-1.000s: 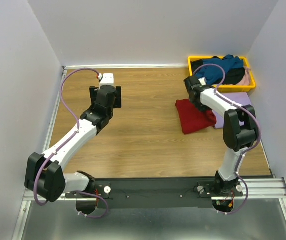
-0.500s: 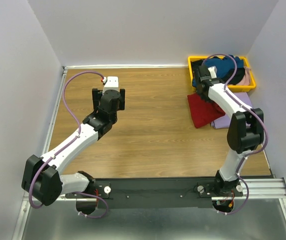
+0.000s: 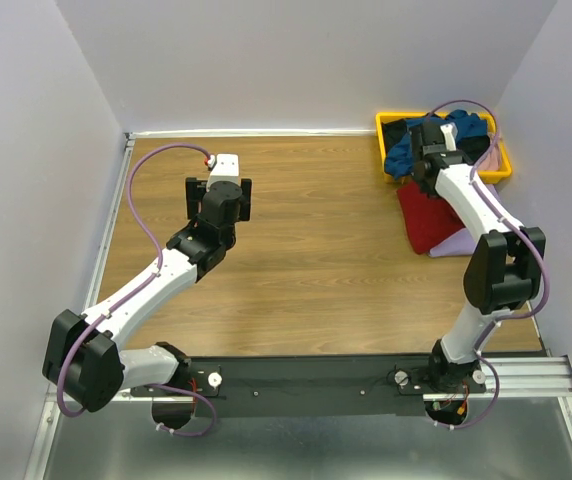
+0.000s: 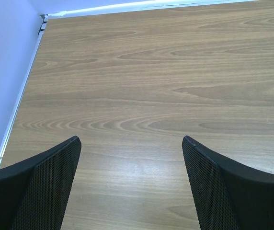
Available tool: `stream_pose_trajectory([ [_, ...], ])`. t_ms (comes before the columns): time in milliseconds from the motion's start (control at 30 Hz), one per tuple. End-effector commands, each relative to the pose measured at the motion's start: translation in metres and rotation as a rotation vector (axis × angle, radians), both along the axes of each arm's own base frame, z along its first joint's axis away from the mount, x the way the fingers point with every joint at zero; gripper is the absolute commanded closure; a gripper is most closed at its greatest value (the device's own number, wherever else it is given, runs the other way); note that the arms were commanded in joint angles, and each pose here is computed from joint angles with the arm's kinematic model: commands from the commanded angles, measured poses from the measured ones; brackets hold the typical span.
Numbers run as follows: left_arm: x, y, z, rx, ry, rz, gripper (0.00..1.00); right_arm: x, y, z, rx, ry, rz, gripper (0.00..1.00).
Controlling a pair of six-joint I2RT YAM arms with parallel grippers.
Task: Fold and stack the t-shirts
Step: Neatly place the folded tshirt to the corner
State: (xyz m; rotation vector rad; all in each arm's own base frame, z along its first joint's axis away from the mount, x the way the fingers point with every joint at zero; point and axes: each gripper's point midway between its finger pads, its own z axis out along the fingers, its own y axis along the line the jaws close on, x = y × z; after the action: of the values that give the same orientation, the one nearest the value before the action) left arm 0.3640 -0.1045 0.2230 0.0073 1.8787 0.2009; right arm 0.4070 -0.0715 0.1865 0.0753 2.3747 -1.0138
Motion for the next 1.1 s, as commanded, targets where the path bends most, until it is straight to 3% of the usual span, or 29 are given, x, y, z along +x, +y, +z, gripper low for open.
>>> stream_pose_trajectory([
  [0, -0.001, 0.003, 0.01, -0.007, -0.042, 0.024, 0.07, 0.001, -0.016, 0.035, -0.002, -0.089, -0.038, 0.99],
  [633, 0.002, 0.001, 0.003, 0.005, -0.027, 0.015, 0.07, 0.008, -0.098, -0.005, -0.023, -0.067, -0.165, 0.99],
  [1067, 0.008, -0.007, -0.015, 0.023, 0.022, -0.004, 0.09, 0.021, -0.137, -0.053, -0.052, -0.006, -0.19, 0.88],
])
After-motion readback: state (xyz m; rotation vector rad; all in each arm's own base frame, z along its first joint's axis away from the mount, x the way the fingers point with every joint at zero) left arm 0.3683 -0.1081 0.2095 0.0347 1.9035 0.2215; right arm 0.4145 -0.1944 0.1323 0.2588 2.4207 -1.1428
